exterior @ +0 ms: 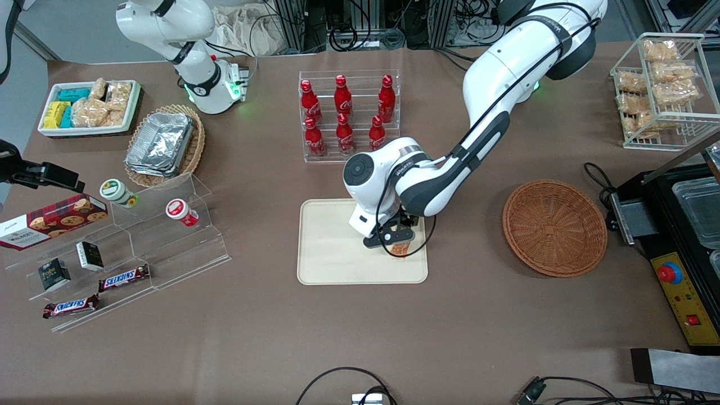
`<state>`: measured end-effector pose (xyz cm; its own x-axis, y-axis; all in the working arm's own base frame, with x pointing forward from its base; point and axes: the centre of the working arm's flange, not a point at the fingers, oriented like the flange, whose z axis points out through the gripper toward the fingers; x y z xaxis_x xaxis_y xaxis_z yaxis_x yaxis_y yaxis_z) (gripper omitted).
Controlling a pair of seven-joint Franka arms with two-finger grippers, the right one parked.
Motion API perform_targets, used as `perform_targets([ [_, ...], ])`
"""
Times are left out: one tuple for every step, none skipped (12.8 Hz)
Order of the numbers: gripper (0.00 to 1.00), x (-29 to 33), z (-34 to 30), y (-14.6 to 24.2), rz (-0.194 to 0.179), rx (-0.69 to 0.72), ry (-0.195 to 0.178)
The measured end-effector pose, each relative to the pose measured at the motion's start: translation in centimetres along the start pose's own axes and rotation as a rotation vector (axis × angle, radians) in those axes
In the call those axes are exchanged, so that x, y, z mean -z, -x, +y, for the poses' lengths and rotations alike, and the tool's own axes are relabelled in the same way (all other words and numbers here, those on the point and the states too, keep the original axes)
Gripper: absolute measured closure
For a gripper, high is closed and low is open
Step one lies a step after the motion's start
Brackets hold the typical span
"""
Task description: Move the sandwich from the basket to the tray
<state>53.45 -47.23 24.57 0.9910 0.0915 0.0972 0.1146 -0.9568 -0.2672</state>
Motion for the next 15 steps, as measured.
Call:
perform_targets([
  [0.36,0.3,-0.1,-0.3,0.004,0.012,0.004],
  [0.33,0.6,-0.2,-0.7,0.006,0.030,0.011],
  [0.32,1.0,-0.3,-1.1,0.008,0.046,0.019],
  [0.32,1.6,-0.4,-1.7,0.009,0.066,0.032],
  [0.32,2.1,-0.7,-2.4,0.006,0.089,0.045],
  [0.32,2.6,-1.4,-3.5,0.001,0.116,0.061],
  [0.32,3.2,-2.1,-4.7,-0.006,0.144,0.079],
  [0.31,3.9,-2.8,-5.8,-0.012,0.170,0.096],
  [0.29,4.6,-3.5,-6.7,-0.014,0.193,0.109],
  [0.29,5.2,-4.1,-7.5,-0.014,0.211,0.112],
  [0.29,5.7,-4.8,-8.3,-0.011,0.228,0.116],
  [0.29,6.3,-5.5,-9.1,-0.013,0.248,0.126],
  [0.29,6.9,-6.5,-10.0,-0.017,0.272,0.141],
  [0.28,7.5,-7.6,-11.0,-0.020,0.297,0.155],
  [0.28,8.2,-8.8,-11.9,-0.019,0.321,0.167],
])
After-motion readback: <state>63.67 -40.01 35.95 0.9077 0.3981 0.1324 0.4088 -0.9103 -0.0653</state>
